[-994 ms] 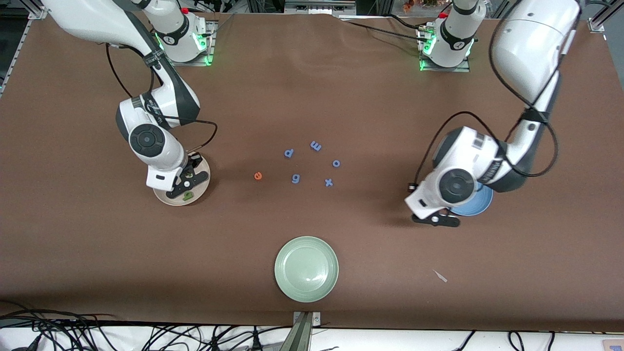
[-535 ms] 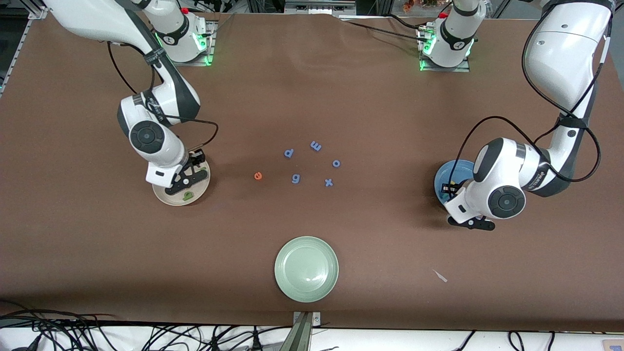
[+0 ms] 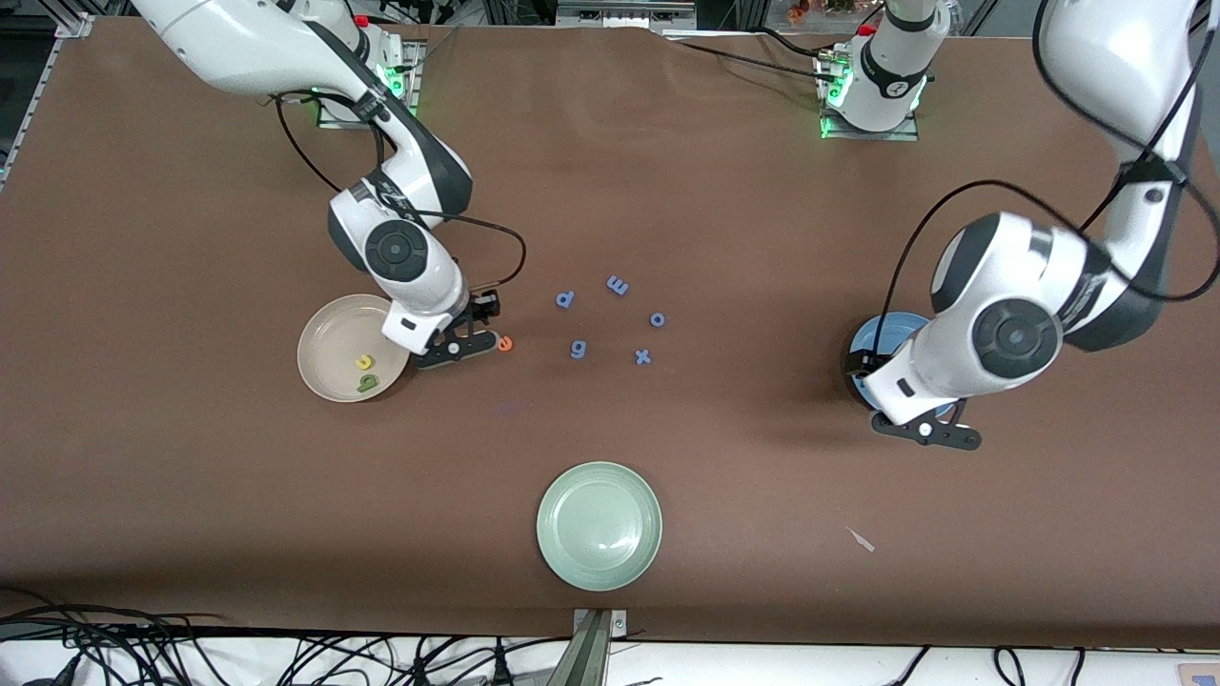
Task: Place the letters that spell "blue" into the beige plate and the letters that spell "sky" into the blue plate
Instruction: 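Raise the left gripper to rest while the right gripper grasps the orange e, then carry the orange e to the white plate and release it with the right gripper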
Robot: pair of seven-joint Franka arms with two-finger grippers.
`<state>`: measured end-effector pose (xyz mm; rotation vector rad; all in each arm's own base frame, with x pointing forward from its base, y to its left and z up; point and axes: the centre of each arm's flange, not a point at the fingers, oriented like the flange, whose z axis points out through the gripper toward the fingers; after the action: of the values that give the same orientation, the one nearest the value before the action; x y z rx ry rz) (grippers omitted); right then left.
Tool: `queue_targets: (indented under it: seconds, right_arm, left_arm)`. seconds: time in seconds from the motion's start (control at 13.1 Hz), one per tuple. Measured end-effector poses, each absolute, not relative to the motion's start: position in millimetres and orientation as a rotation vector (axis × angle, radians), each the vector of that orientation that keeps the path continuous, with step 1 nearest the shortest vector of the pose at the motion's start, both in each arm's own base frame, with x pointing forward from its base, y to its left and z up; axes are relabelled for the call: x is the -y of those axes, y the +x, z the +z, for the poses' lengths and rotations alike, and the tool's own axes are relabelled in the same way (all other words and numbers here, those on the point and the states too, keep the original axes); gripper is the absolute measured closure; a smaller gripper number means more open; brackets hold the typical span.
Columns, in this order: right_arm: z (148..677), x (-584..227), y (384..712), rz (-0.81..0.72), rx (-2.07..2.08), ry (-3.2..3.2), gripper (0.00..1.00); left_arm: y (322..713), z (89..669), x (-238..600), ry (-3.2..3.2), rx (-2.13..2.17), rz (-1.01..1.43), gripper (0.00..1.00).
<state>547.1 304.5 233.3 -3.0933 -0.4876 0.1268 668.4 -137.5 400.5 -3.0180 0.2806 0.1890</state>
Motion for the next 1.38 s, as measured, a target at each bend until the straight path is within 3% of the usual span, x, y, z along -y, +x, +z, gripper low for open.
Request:
queue_targets:
  seconds: [0.23,0.69,1.07,1.38]
  right_arm:
    - [209,-329,546,0.025,0.552,-3.047,0.36]
    - [183,-334,542,-0.049,0.607,-3.075,0.36]
    - [181,-334,542,-0.054,0.599,-3.070,0.38]
    - [175,-334,539,-0.046,0.599,-3.068,0.58]
  left_arm:
    - [665,476,131,-3.017,-0.241,0.016,0.00]
    - [645,561,83,-3.104,-0.040,-0.130,0.00]
    - [605,576,68,-3.126,0.086,-0.082,0.00]
    - [593,579,75,-3.123,0.065,-0.068,0.00]
